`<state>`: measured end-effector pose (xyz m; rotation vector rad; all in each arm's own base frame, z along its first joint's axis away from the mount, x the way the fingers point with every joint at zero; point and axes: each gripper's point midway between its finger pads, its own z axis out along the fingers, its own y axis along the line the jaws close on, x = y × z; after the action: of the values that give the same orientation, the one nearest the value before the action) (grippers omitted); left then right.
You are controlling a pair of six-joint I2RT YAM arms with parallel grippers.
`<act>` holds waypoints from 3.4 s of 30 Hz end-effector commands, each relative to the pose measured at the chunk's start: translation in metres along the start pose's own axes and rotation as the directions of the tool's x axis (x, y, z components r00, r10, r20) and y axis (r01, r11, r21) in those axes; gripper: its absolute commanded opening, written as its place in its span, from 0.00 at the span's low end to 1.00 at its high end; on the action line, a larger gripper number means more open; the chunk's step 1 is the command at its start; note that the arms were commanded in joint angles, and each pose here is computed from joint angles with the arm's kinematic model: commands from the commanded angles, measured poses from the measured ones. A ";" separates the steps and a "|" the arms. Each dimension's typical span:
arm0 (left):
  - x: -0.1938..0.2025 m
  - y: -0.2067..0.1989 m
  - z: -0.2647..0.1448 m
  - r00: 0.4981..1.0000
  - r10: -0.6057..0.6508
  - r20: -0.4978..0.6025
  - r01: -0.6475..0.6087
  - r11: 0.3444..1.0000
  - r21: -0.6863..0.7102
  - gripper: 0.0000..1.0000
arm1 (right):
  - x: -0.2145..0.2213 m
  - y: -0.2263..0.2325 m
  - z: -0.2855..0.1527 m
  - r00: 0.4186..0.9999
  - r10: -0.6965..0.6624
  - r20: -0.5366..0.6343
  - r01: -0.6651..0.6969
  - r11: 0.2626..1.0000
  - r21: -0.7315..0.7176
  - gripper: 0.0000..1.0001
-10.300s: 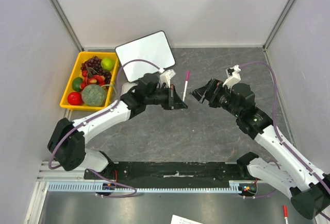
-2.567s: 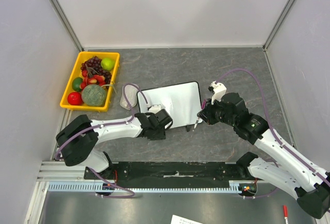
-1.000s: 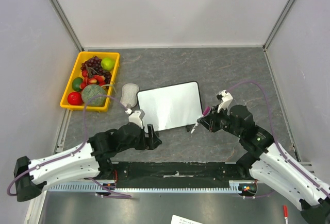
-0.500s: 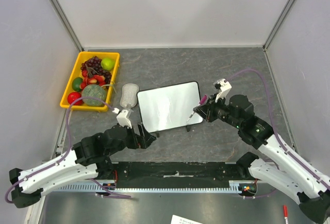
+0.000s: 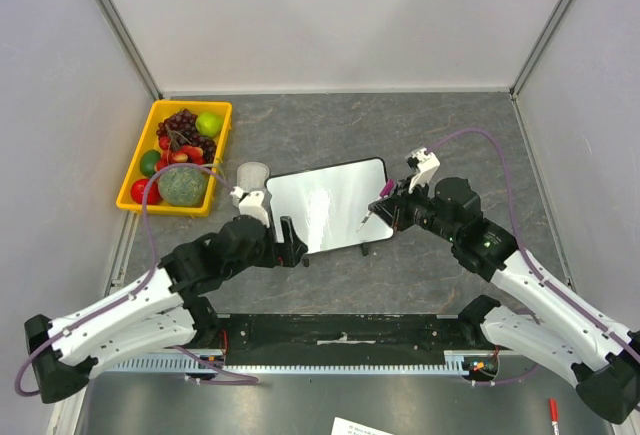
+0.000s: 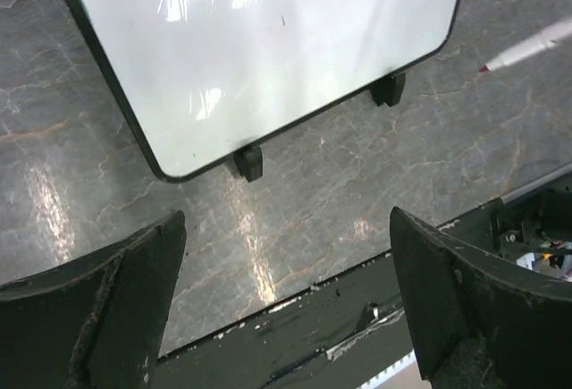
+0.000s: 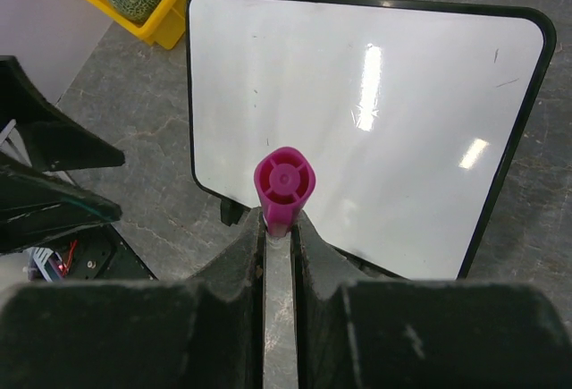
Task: Write a sentence on the whiteboard
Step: Move the whiteboard to the center of the board.
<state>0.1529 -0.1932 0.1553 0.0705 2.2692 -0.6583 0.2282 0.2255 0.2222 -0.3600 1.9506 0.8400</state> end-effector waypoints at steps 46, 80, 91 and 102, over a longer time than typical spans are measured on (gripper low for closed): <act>-0.076 0.087 0.065 0.965 -0.254 -0.070 0.262 0.953 0.152 0.95 | -0.121 0.023 0.027 0.986 0.070 0.148 -0.044 0.984 -0.172 0.00; -0.079 0.084 0.100 0.979 -0.202 0.035 0.178 0.924 0.338 0.88 | -0.116 0.012 0.043 0.985 0.132 0.109 -0.118 0.985 -0.129 0.00; -0.073 0.069 0.109 0.989 -0.149 0.028 0.115 0.857 0.503 0.71 | -0.116 0.010 0.039 0.983 0.142 0.119 -0.128 0.985 -0.117 0.00; -0.043 0.069 0.110 0.989 -0.148 -0.024 0.138 0.841 0.523 0.30 | -0.115 0.011 0.041 0.985 0.133 0.108 -0.120 0.986 -0.119 0.00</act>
<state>0.2812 -0.1760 0.0891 0.1192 2.0625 -1.3107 0.3053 0.2496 0.2784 -0.2313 1.9298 1.0164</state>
